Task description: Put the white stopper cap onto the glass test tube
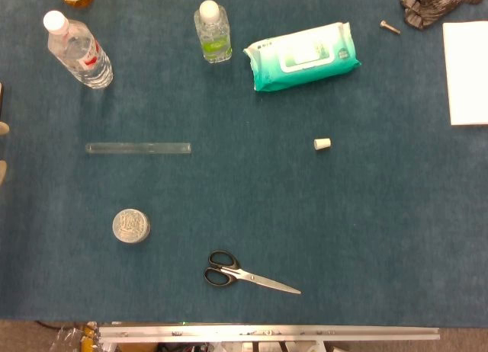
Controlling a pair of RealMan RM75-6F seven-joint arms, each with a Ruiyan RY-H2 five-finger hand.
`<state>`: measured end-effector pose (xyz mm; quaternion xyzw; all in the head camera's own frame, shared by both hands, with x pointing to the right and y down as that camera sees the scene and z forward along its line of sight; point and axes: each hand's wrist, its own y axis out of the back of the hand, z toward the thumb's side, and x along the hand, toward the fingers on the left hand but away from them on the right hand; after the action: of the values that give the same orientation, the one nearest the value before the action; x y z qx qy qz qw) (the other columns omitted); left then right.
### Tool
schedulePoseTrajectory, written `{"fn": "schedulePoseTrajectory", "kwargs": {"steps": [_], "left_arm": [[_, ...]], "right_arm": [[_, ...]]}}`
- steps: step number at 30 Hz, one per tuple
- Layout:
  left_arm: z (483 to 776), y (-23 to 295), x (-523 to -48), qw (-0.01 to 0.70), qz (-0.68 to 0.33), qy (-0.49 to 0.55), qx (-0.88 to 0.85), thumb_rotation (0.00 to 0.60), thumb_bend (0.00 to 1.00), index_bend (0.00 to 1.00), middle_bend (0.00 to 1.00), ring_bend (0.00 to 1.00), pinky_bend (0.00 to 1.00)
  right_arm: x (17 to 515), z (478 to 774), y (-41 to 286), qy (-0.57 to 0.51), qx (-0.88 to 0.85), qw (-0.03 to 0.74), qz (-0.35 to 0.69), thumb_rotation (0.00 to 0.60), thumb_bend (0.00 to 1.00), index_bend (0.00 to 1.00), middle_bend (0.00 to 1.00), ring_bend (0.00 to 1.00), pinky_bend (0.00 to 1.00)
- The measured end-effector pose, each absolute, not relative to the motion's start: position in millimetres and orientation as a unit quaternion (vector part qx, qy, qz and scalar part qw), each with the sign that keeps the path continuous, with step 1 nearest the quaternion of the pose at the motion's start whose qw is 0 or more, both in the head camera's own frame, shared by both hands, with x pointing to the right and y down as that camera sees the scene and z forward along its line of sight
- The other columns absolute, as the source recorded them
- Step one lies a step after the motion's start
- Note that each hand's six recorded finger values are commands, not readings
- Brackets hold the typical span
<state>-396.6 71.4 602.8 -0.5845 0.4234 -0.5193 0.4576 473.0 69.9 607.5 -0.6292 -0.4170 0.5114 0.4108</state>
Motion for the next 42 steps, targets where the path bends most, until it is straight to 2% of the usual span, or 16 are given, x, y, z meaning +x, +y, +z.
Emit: {"fn": "schedulePoseTrajectory", "kwargs": {"steps": [21, 27, 32, 37, 39, 42], "left_arm": [[605, 61, -388, 0.458, -0.513, 0.417, -0.594, 0.600, 0.32, 0.35, 0.32, 0.17, 0.24], [604, 62, -387, 0.459, -0.510, 0.417, -0.596, 0.600, 0.32, 0.35, 0.32, 0.17, 0.24], [602, 63, -387, 0.460, -0.508, 0.416, -0.597, 0.600, 0.32, 0.35, 0.32, 0.17, 0.24], [601, 63, -386, 0.461, -0.508, 0.414, -0.598, 0.600, 0.32, 0.35, 0.32, 0.17, 0.24], [600, 62, -386, 0.462, -0.507, 0.414, -0.599, 0.600, 0.32, 0.35, 0.32, 0.17, 0.24], [598, 63, -386, 0.463, -0.505, 0.414, -0.599, 0.600, 0.32, 0.35, 0.32, 0.17, 0.24]], "right_arm": [[455, 616, 56, -0.390, -0.655, 0.414, 0.497, 0.588, 0.34, 0.38, 0.32, 0.29, 0.42], [432, 621, 44, -0.368, -0.675, 0.423, 0.480, 0.462, 0.34, 0.38, 0.32, 0.28, 0.39], [409, 633, 35, -0.337, -0.695, 0.425, 0.471, 0.350, 0.35, 0.38, 0.32, 0.25, 0.31], [383, 645, 28, -0.298, -0.715, 0.425, 0.468, 0.172, 0.35, 0.38, 0.25, 0.13, 0.11], [373, 649, 25, -0.283, -0.721, 0.424, 0.469, 0.123, 0.35, 0.38, 0.23, 0.10, 0.08], [356, 658, 20, -0.256, -0.731, 0.423, 0.471, 0.089, 0.35, 0.38, 0.20, 0.07, 0.05]]}}
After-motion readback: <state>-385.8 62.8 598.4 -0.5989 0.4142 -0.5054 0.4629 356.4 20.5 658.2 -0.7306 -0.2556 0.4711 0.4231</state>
